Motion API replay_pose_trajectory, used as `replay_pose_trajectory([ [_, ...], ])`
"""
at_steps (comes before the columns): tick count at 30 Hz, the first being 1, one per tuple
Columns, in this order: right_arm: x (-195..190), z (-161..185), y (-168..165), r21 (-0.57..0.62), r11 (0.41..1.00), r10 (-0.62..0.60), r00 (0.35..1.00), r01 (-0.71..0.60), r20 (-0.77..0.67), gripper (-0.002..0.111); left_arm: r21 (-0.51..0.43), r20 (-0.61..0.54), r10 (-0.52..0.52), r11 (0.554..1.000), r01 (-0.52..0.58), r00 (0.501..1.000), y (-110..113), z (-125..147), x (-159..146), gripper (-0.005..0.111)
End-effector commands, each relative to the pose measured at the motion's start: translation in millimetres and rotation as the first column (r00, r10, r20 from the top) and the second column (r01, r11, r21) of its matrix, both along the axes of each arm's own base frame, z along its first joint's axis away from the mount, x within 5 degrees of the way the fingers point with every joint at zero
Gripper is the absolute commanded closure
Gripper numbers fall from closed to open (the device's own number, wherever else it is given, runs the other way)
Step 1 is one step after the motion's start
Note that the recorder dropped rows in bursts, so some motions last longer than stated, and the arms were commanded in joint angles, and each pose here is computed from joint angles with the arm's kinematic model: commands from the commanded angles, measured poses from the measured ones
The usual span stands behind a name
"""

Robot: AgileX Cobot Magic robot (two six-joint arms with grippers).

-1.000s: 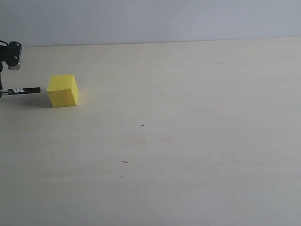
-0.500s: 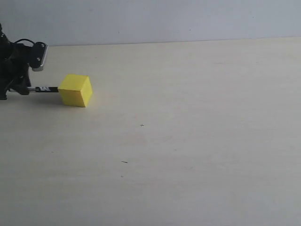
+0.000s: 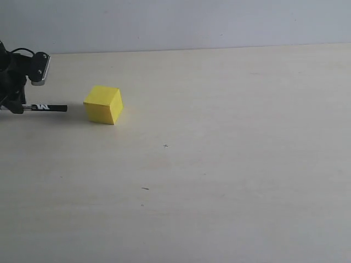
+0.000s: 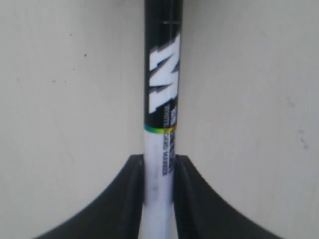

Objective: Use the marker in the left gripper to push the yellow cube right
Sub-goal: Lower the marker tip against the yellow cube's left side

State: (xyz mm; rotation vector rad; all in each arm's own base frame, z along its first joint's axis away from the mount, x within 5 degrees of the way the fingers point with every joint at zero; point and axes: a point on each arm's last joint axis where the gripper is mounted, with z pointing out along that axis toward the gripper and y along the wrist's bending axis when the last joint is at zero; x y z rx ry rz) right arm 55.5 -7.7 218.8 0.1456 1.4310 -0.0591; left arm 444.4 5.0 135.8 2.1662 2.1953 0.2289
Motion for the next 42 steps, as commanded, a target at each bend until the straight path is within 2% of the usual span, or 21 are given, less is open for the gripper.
replay_pose_trajectory([
  [1,-0.4,-1.3,-0.1,-0.007,1.000,-0.004,1.000,0.004,0.001,0.108,-0.030,-0.002,-0.042,0.999,0.042,0.999,-33.4,2.4,-2.1,0.107],
  [2,-0.4,-1.3,-0.1,-0.007,1.000,-0.004,1.000,0.004,0.001,0.108,-0.040,-0.005,-0.051,0.998,0.051,0.999,-40.5,2.4,-2.9,0.107],
  [4,-0.4,-1.3,-0.1,-0.010,1.000,-0.004,1.000,0.004,0.001,0.108,-0.047,-0.012,-0.122,0.992,0.121,0.992,-70.8,2.3,-7.0,0.107],
  [6,-0.4,-1.3,-0.1,-0.010,1.000,-0.004,1.000,0.004,0.001,0.108,-0.047,-0.012,-0.136,0.990,0.136,0.991,-77.2,2.3,-8.0,0.107],
  [10,-0.4,-1.3,-0.1,-0.007,1.000,-0.004,1.000,0.004,0.001,0.108,-0.044,-0.060,-0.009,0.999,0.007,0.998,-51.1,1.8,-9.1,0.107],
  [12,-0.4,-1.3,-0.1,-0.007,1.000,-0.004,1.000,0.004,0.001,0.108,-0.040,-0.111,-0.002,0.999,-0.002,0.994,-49.0,1.6,-13.5,0.107],
  [14,-0.4,-1.3,-0.1,-0.010,1.000,-0.004,1.000,0.004,0.001,0.108,-0.051,-0.111,0.010,0.999,-0.016,0.994,-51.1,1.6,-13.7,0.107],
  [17,-0.4,-1.3,-0.1,-0.010,1.000,-0.004,1.000,0.004,0.001,0.108,-0.114,-0.084,0.010,0.993,-0.020,0.996,-68.1,1.7,-12.6,0.107],
  [20,-0.4,-1.3,-0.1,-0.007,1.000,-0.004,1.000,0.004,0.001,0.108,-0.208,-0.026,-0.054,0.977,0.047,0.998,-106.0,2.9,-13.0,0.107],
  [22,-0.4,-1.3,-0.1,-0.007,1.000,-0.004,1.000,0.004,0.001,0.108,-0.212,0.011,-0.066,0.975,0.067,0.998,-114.0,2.5,-11.3,0.107],
  [27,-0.4,-1.3,-0.1,-0.009,1.000,-0.004,1.000,0.004,0.001,0.108,-0.183,-0.068,0.053,0.981,-0.065,0.996,-96.5,10.8,-10.2,0.107],
  [30,-0.4,-1.3,-0.1,-0.009,1.000,-0.004,1.000,0.004,0.001,0.108,-0.201,-0.042,0.053,0.978,-0.060,0.998,-101.4,11.2,-8.5,0.107],
  [33,-0.4,-1.3,-0.1,-0.009,1.000,-0.004,1.000,0.004,0.001,0.108,-0.285,0.044,0.058,0.957,-0.043,0.997,-122.8,13.7,-3.4,0.107],
  [35,-0.4,-1.3,-0.1,-0.009,1.000,-0.004,1.000,0.004,0.001,0.108,-0.300,0.090,0.036,0.954,-0.007,0.995,-133.0,14.9,-1.8,0.107],
  [38,-0.4,-1.3,-0.1,-0.007,1.000,-0.004,1.000,0.004,0.001,0.108,-0.289,0.127,0.029,0.957,0.009,0.991,-132.9,16.7,0.9,0.107],
  [42,-0.4,-1.3,-0.2,0.012,1.000,-0.002,1.000,0.002,0.004,0.108,-0.262,0.109,0.041,0.965,-0.011,0.993,-118.0,15.7,2.5,0.107],
])
